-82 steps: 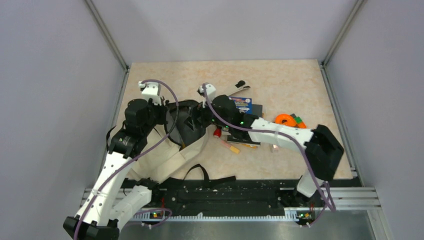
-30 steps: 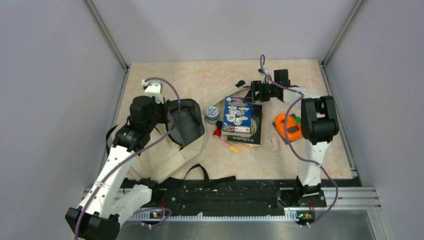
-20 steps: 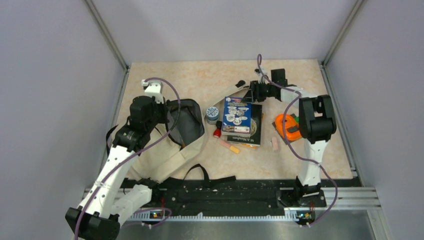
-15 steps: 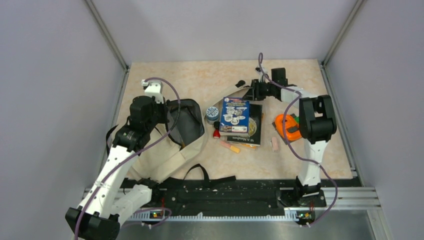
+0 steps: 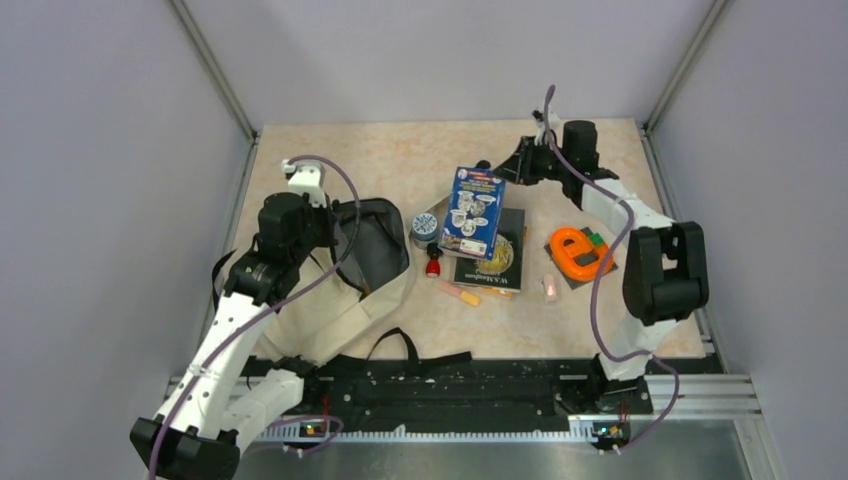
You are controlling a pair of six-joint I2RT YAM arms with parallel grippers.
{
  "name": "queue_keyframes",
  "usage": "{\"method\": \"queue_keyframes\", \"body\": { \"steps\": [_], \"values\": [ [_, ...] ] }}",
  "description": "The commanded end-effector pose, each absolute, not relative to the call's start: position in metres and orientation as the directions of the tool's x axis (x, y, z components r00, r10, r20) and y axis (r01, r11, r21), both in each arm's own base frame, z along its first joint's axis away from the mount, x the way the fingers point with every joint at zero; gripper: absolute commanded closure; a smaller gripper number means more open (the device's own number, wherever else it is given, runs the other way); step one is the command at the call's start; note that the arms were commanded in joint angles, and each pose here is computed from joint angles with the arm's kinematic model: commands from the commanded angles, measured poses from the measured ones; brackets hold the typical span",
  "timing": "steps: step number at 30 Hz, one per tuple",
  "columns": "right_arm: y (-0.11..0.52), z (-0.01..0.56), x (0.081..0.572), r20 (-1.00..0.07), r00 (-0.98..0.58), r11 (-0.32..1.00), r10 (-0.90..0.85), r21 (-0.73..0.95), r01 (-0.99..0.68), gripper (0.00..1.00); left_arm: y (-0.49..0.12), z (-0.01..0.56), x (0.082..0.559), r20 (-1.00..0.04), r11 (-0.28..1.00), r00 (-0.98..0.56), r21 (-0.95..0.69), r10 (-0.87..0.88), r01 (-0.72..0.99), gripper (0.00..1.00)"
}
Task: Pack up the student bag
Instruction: Pick up the book from the center of the board.
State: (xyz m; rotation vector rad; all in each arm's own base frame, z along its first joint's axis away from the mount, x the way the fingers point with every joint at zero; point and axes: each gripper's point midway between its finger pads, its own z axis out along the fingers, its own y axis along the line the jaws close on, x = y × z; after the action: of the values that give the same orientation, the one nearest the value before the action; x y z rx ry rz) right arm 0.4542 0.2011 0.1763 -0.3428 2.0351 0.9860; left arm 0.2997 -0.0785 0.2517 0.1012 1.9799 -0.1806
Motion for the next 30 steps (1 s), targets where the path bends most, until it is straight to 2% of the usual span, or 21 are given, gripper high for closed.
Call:
{"method": "queue_keyframes", "body": {
  "steps": [1, 9, 14, 21, 30],
  "values": [
    [0.202, 0.273, 0.442, -0.887, -0.418, 0.629, 0.196, 0.441, -0.641, 1.0, -0.084, 0.287, 0.303, -0.955, 0.977, -0.293, -0.105, -0.047, 0.185, 1.0],
    [0.187, 0.337, 0.4, -0.956, -0.247, 0.724, 0.156, 0.28, -0.63, 1.0, -0.086, 0.285, 0.303, -0.951, 0.975, -0.303, -0.113, -0.051, 0.19, 1.0],
    [0.182, 0.374, 0.369, -0.962, -0.161, 0.74, 0.222, 0.274, -0.614, 1.0, -0.09, 0.29, 0.301, -0.955, 0.968, -0.291, -0.126, -0.06, 0.216, 1.0],
    [0.206, 0.423, 0.334, -0.908, -0.09, 0.643, 0.409, 0.357, -0.677, 1.0, -0.094, 0.298, 0.297, -0.961, 0.96, -0.268, -0.142, -0.074, 0.243, 1.0],
    [0.293, 0.421, 0.329, -0.843, -0.183, 0.472, 0.506, 0.448, -0.759, 1.0, -0.094, 0.301, 0.295, -0.964, 0.958, -0.256, -0.143, -0.078, 0.248, 1.0]
  ]
}}
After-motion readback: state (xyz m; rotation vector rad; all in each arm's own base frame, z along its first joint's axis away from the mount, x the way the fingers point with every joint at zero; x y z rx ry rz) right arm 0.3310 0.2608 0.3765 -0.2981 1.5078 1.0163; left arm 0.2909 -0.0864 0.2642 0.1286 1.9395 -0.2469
